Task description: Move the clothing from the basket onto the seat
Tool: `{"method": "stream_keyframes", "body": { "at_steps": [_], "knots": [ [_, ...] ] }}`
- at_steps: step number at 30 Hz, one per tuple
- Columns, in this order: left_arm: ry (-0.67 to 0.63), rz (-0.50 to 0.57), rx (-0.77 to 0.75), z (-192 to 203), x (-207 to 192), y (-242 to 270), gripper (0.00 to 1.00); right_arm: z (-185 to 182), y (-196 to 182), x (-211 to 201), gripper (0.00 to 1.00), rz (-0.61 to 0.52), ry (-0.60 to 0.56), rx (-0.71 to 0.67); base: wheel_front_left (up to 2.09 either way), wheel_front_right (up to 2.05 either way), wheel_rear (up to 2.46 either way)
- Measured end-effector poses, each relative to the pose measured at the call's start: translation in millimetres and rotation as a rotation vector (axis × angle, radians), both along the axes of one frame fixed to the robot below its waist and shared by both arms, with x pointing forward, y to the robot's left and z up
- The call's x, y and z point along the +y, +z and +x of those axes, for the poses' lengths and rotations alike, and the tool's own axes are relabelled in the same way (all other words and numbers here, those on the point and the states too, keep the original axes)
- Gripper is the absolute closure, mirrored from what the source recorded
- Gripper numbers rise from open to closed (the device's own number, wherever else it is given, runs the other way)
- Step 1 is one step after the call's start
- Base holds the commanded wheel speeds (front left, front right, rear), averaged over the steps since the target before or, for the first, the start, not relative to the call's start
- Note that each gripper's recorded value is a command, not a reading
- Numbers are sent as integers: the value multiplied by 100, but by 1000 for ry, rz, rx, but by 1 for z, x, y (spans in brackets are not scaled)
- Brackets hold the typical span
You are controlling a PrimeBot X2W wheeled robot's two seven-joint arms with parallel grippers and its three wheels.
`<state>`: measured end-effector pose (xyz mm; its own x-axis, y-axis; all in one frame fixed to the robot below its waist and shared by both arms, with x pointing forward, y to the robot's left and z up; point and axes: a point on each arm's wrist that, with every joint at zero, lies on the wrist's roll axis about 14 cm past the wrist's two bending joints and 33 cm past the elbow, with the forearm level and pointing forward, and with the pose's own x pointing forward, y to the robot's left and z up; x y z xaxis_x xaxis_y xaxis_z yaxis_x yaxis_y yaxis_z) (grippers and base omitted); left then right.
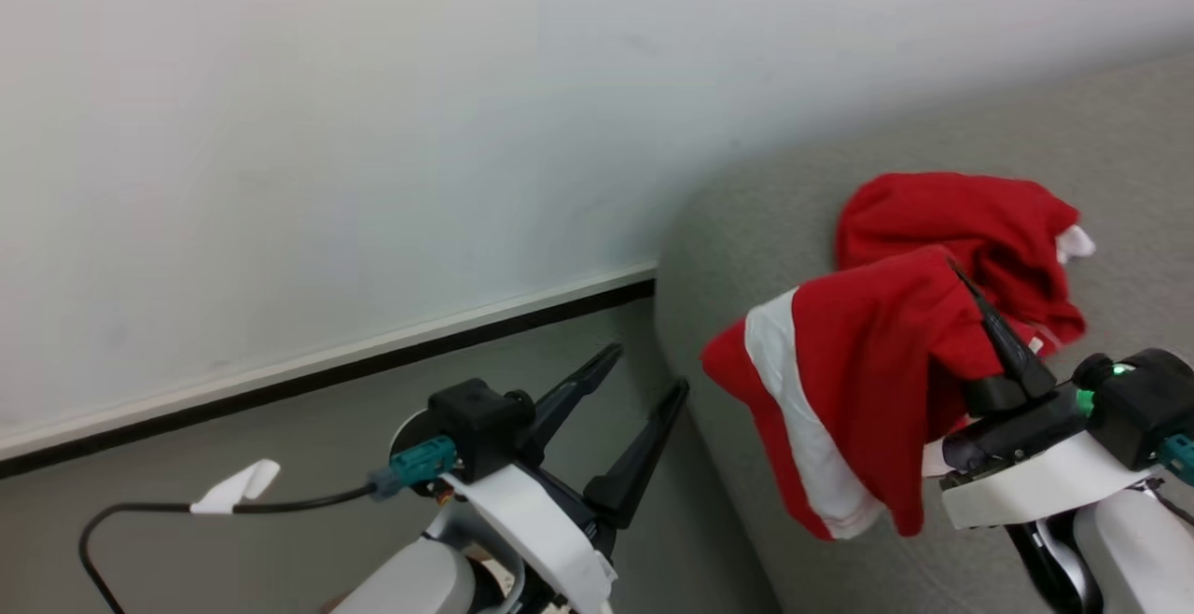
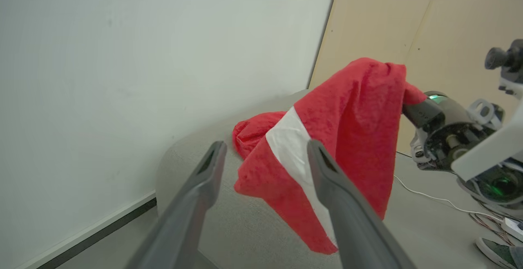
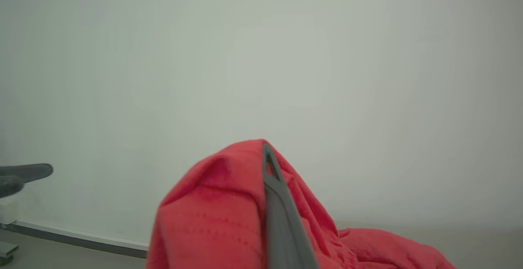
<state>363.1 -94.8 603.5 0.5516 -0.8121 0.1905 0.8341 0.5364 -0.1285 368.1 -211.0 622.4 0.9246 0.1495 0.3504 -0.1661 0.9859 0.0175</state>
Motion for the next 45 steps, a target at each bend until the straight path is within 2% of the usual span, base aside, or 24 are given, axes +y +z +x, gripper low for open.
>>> {"method": "stream_keyframes", "body": {
  "at_steps": [9,16,27,34,40,45],
  "knots": [
    [-151,36,-39,-8,-52,-13,0,-37,14,-63,100,-36,-189,-35,0,0,0],
    [-238,43,-20,-11,-79,-31,0,-58,7,-94,100,-38,-308,-13,0,0,0],
    [-270,52,5,-4,-88,-47,0,-62,-2,-108,100,-28,-372,12,0,0,0],
    [-263,49,-9,11,-85,-48,0,-41,10,-120,100,-17,-382,-11,0,0,0],
    [-225,61,2,43,-73,-65,0,3,20,-138,100,-59,-381,-12,0,0,0],
    [-202,69,25,73,-64,-85,0,49,23,-164,100,-48,-401,-3,0,0,0]
  ]
}}
